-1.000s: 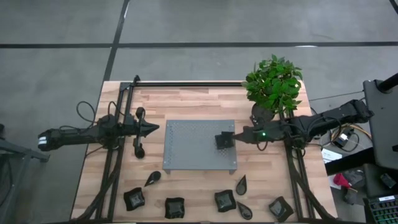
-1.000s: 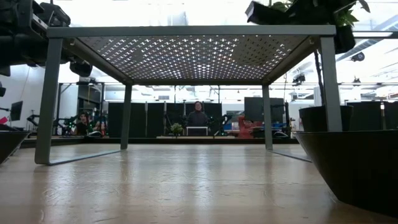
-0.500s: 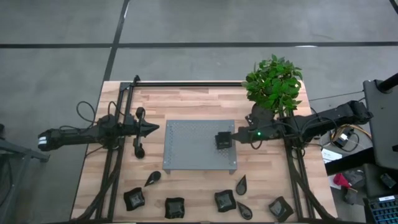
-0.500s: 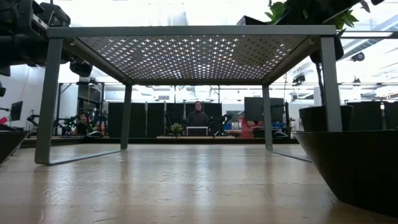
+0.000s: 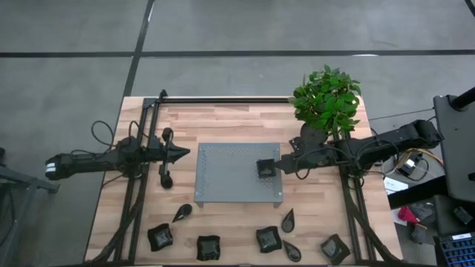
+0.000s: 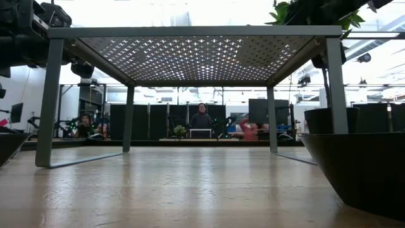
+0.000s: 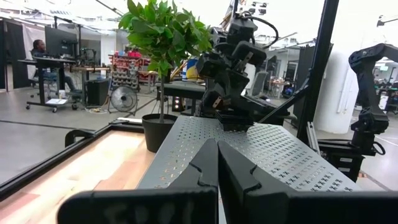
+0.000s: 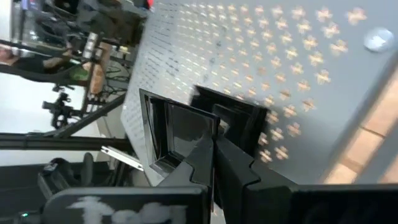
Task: Pick & Place Mini shaped plates
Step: Stack the black square plate on the black square plates on the shelf, then put the black distorted plate on the shelf
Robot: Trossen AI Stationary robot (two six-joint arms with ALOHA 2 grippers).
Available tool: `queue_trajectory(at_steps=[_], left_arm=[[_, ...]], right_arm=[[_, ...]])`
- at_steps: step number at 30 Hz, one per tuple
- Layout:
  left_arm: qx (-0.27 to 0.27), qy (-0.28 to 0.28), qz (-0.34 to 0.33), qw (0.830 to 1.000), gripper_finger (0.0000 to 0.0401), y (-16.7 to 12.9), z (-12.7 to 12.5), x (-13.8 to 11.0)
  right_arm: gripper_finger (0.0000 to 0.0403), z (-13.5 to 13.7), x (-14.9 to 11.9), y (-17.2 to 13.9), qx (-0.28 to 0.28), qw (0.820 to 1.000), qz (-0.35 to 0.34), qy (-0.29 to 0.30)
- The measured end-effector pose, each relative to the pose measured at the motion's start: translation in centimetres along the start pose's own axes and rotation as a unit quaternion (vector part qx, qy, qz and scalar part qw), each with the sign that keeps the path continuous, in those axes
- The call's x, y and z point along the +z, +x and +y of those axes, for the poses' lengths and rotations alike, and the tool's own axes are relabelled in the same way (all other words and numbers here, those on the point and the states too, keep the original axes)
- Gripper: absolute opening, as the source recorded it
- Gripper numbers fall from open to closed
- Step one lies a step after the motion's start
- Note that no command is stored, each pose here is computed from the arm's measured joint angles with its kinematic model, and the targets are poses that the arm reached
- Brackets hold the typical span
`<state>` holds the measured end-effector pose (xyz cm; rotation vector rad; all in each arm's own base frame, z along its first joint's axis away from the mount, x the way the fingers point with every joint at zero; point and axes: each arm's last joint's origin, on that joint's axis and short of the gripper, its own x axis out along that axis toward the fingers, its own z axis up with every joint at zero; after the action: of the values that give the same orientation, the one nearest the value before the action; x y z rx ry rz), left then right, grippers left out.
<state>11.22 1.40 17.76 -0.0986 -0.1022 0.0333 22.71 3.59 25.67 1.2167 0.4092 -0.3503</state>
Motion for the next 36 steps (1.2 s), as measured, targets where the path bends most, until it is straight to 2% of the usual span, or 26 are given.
queue_trajectory(at_steps=[9, 19, 23, 36], left_arm=[[0.000, 0.000, 0.000, 1.000, 0.0000, 0.0, 0.0, 0.0], [0.000, 0.000, 0.000, 1.000, 0.0000, 0.0, 0.0, 0.0], [0.000, 0.000, 0.000, 1.000, 0.0000, 0.0, 0.0, 0.0], [0.000, 0.000, 0.000, 1.000, 0.0000, 0.0, 0.0, 0.0]], right_arm=[[0.0013, 0.0, 0.1, -0.1, 0.002, 1.000, -0.006, -0.008], [0.0083, 0.2, 0.1, -0.3, 0.009, 1.000, -0.003, -0.022], [0.0097, 0.4, 0.1, -0.7, 0.024, 0.998, 0.012, -0.051], [0.0105, 1.0, 0.0, -2.5, 0.057, 0.993, 0.003, -0.100]])
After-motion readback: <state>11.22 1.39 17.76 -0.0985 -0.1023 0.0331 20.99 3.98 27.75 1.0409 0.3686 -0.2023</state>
